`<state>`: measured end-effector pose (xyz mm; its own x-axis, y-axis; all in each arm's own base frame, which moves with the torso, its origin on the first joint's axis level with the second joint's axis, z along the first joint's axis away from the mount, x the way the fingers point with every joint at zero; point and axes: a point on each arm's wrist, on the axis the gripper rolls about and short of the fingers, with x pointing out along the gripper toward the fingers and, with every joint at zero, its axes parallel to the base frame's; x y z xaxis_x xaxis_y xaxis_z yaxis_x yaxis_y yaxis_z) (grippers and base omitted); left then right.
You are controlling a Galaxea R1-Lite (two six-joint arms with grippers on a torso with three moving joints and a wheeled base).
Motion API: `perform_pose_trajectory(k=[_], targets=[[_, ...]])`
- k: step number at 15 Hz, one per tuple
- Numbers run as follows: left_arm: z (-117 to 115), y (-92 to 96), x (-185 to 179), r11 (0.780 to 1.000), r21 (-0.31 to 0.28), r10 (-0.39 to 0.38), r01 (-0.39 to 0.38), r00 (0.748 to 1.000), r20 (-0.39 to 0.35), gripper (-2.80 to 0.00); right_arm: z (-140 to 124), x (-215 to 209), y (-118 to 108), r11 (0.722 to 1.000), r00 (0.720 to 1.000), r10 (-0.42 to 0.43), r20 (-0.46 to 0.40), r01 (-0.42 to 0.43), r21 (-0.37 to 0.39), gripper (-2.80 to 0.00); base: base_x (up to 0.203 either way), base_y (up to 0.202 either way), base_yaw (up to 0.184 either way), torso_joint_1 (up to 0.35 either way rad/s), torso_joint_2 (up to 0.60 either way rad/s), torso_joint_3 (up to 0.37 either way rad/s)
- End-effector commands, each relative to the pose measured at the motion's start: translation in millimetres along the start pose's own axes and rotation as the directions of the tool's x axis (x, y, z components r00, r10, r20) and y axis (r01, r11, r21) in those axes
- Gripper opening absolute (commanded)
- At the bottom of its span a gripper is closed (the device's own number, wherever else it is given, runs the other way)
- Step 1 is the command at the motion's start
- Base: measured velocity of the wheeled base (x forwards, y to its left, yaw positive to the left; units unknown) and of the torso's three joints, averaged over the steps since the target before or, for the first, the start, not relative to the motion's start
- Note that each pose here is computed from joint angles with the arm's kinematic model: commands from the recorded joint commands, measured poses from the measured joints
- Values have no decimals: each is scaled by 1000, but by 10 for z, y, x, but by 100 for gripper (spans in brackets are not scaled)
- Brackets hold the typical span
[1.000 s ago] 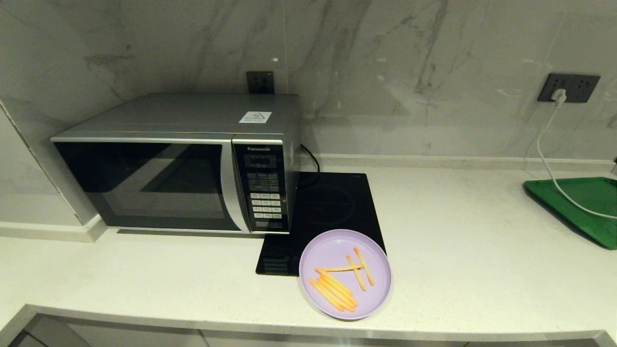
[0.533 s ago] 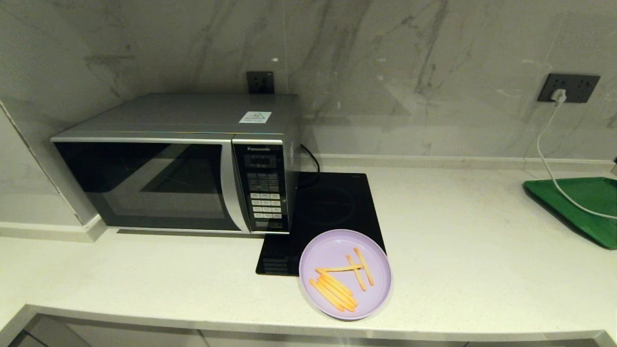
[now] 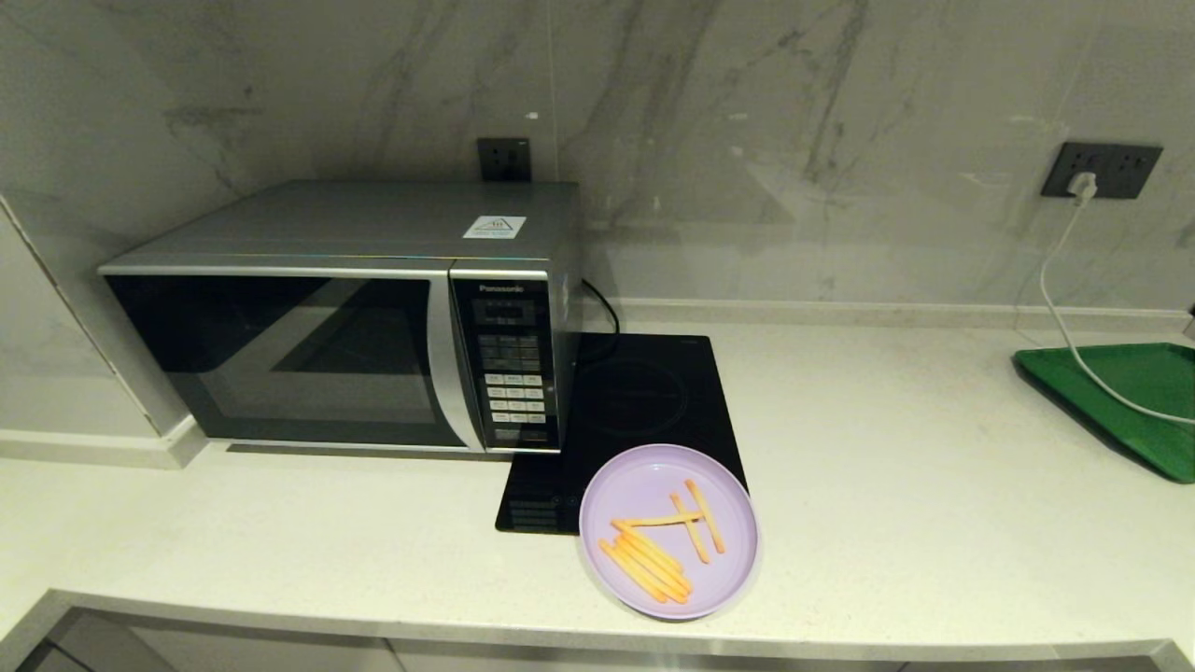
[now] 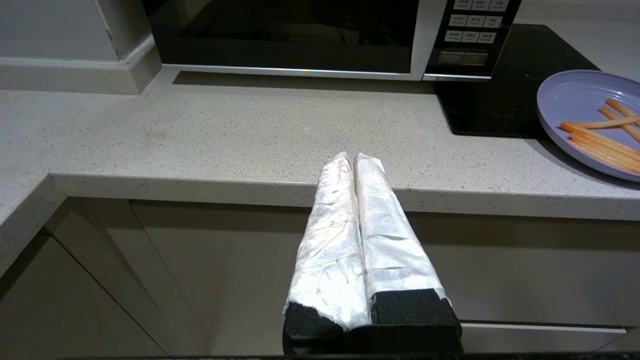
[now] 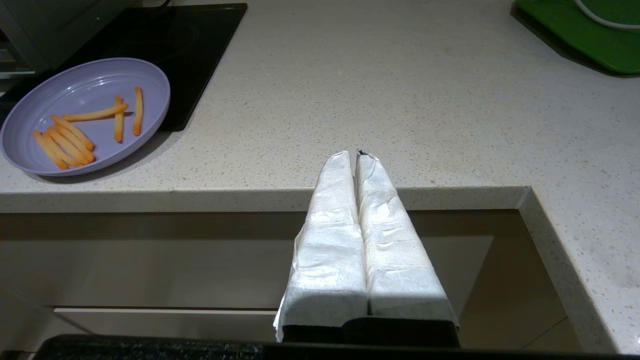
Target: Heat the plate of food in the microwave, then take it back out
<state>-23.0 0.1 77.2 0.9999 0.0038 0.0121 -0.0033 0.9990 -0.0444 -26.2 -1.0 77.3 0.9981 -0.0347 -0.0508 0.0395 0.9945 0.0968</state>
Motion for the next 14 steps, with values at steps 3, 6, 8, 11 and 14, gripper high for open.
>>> perform_pose_trajectory(k=[3, 6, 8, 11, 14], targets=[[1, 0, 0, 1000, -2, 1, -1, 1000, 0, -280, 2, 1, 0, 1000, 1000, -1, -1, 1, 1, -280, 0, 0, 0, 0, 0, 0], [1, 0, 0, 1000, -2, 1, -1, 1000, 0, -280, 2, 1, 0, 1000, 1000, -1, -1, 1, 1, -280, 0, 0, 0, 0, 0, 0], [3, 0, 0, 1000, -2, -1, 1, 1000, 2, -280, 2, 1, 0, 1000, 1000, -1, -1, 1, 1, -280, 0, 0, 0, 0, 0, 0], [1, 0, 0, 1000, -2, 1, -1, 1000, 0, -280, 0, 1, -1, 1000, 1000, -2, -3, 2, 1, -280, 0, 0, 0, 0, 0, 0], [-1, 0, 1, 1000, -2, 1, -1, 1000, -1, -280, 2, 1, 0, 1000, 1000, -2, -1, 2, 1, -280, 0, 0, 0, 0, 0, 0]])
